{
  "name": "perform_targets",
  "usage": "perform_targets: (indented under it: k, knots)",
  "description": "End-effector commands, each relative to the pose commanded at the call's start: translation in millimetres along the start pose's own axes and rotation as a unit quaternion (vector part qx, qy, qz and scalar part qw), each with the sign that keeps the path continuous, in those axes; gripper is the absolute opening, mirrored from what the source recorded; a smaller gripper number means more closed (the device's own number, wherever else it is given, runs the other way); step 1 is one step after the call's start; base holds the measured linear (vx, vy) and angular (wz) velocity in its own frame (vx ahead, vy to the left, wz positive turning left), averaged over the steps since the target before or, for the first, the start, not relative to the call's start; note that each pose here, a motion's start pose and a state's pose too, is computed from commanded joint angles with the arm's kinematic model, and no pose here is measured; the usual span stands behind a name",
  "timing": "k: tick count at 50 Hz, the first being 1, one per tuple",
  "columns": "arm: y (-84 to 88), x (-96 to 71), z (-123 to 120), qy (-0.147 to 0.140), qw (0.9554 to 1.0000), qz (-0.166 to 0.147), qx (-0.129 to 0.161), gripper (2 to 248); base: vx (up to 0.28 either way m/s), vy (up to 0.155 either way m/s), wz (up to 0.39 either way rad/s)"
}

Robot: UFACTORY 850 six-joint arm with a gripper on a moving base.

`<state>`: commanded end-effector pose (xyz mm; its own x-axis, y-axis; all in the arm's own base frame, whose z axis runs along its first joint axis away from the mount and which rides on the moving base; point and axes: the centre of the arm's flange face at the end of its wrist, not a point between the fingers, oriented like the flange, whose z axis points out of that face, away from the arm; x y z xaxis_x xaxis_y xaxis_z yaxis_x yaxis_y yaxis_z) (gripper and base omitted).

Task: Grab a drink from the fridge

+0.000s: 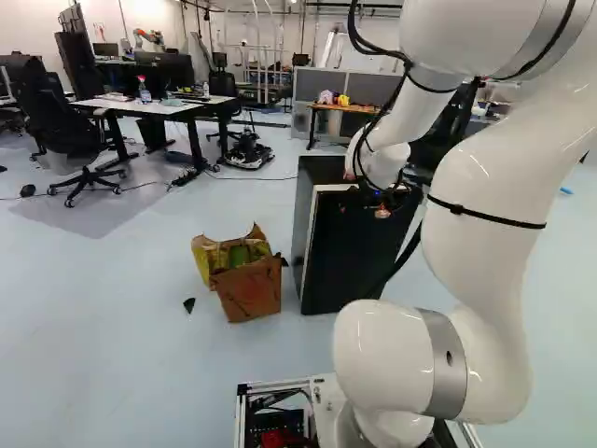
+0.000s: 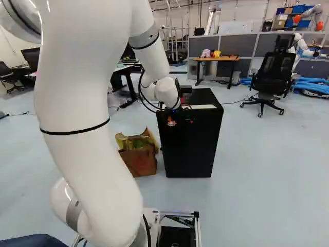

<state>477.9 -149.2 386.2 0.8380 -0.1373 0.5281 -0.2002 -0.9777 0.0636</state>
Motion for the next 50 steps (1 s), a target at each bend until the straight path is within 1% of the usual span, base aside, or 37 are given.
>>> perform_targets:
  k: [17, 32, 41, 50]
  knots:
    - [0.0, 2.8, 0, 0.015, 0.9999, 0.0, 0.0, 247, 0.0, 0.0, 0.0]
    - [0.1, 2.1, 0, 0.015, 0.9999, 0.0, 0.0, 247, 0.0, 0.0, 0.0]
    - [0.7, -3.9, -4, 0.013, 0.9999, 0.001, -0.001, 247, 0.0, 0.0, 0.0]
    - [1.1, -15.2, -12, 0.011, 0.9999, 0.003, -0.001, 247, 0.0, 0.0, 0.0]
